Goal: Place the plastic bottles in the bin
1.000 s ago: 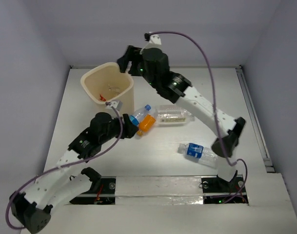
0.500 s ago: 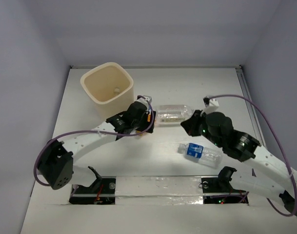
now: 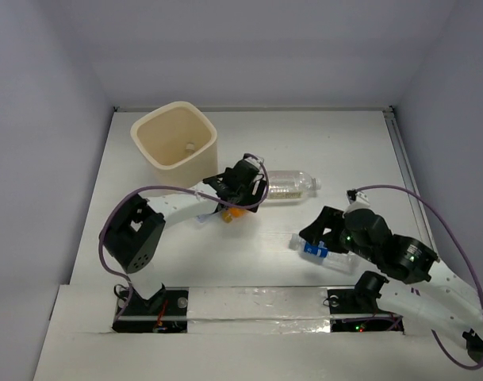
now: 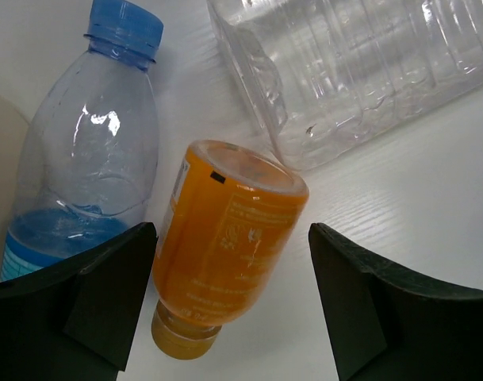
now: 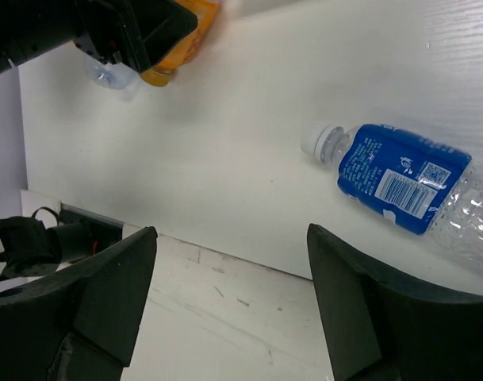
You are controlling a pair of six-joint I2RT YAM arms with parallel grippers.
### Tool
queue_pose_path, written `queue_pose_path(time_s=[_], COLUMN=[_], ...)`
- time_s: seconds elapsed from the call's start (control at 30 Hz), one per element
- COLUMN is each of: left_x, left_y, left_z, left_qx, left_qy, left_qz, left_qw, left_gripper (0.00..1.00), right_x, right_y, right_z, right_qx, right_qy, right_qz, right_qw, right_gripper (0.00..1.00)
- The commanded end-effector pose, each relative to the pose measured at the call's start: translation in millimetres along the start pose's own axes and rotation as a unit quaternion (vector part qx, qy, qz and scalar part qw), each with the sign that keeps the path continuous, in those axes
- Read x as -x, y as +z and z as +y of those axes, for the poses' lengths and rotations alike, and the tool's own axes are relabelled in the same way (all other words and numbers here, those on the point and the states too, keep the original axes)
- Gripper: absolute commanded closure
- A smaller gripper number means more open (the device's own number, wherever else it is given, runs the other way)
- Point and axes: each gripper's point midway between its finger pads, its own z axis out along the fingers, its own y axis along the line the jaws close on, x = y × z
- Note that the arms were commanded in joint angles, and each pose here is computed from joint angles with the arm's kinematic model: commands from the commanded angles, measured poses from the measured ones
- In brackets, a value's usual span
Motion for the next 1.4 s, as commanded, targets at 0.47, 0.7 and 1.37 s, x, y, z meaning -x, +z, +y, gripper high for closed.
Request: queue_pose_path(time_s=[0.47, 0.7, 1.37], left_x=[18, 74, 230], left_y=[-18, -85, -293], left_z=[-22, -30, 67], left_qx=[-0.062, -0.114, -0.154], left_qy=[-0.01, -0.039, -0.129], left_qz=[-0.029, -0.11, -0.362], left_qw=[0.998, 0.987, 0.91], left_gripper=[0.7, 0.74, 0.77], right_x=[-12, -15, -46], right_y=[-9, -2, 64], right_z=[-34, -46, -60], right_qx=[-0.189, -0.247, -0.269], right_qy=[-0.11, -0.23, -0.349], right_qz=[0.132, 0.223, 0.391], right_qw=[0.967, 0.915, 0.808], right_gripper=[0.13, 0.01, 0.0])
